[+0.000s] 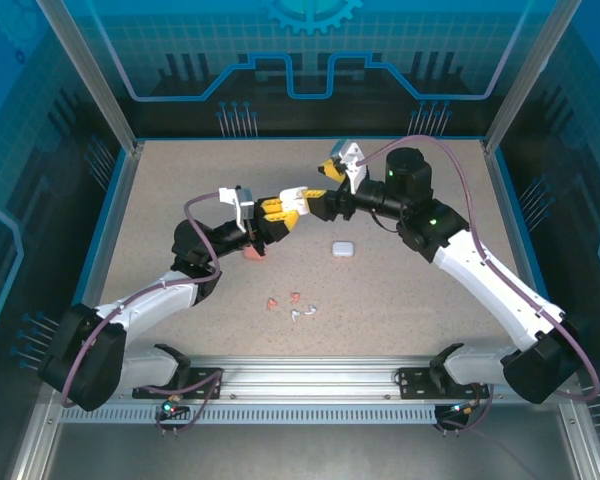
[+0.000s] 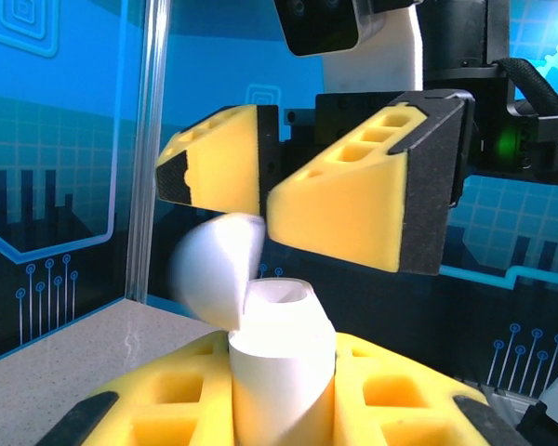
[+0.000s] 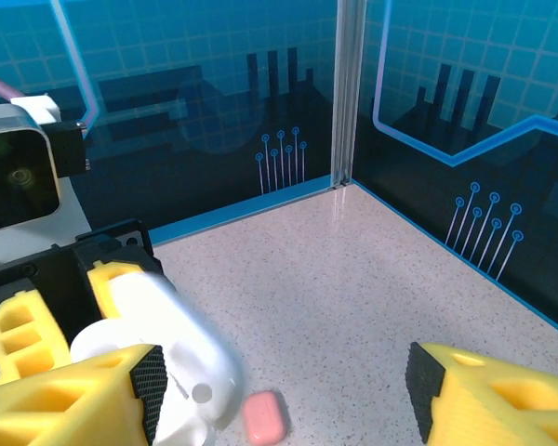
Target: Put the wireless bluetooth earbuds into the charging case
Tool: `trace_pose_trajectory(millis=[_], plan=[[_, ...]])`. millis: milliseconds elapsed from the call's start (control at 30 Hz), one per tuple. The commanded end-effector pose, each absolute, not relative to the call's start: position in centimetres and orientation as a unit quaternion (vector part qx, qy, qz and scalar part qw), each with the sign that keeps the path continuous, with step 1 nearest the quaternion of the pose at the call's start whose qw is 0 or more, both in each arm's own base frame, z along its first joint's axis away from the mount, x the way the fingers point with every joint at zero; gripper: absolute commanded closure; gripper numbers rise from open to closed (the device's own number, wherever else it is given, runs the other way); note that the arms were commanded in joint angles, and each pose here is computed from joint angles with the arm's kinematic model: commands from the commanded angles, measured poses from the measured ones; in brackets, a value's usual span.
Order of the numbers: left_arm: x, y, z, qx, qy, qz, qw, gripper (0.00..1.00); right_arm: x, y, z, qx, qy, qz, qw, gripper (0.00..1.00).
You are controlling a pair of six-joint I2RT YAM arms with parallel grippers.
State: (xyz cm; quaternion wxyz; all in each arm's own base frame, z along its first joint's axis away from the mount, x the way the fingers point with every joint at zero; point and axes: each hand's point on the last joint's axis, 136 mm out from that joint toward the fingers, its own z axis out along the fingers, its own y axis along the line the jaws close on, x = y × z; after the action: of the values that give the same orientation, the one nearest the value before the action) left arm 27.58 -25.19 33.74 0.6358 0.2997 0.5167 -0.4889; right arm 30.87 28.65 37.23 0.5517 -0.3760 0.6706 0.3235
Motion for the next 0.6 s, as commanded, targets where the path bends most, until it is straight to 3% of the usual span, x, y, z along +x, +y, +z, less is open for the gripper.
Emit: trace_pose_trajectory(millis=[0, 300, 567], plan=[[26.8, -25.6, 34.9, 0.326, 0.488, -0.483, 0.650, 1.00, 31.5, 28.3, 38.2, -0.368, 0.671, 0.317, 0.560, 0.28], [26.7, -25.4, 34.4, 0.324, 0.496, -0.469, 0.655, 1.00, 30.4, 27.5, 39.1, -0.362, 0.670, 0.326, 0.560, 0.27], [26.3, -24.2, 33.8, 0.313, 0.507, -0.435, 0.675, 1.00, 28.6, 23.0, 38.5, -0.287, 0.731, 0.279, 0.552, 0.23]])
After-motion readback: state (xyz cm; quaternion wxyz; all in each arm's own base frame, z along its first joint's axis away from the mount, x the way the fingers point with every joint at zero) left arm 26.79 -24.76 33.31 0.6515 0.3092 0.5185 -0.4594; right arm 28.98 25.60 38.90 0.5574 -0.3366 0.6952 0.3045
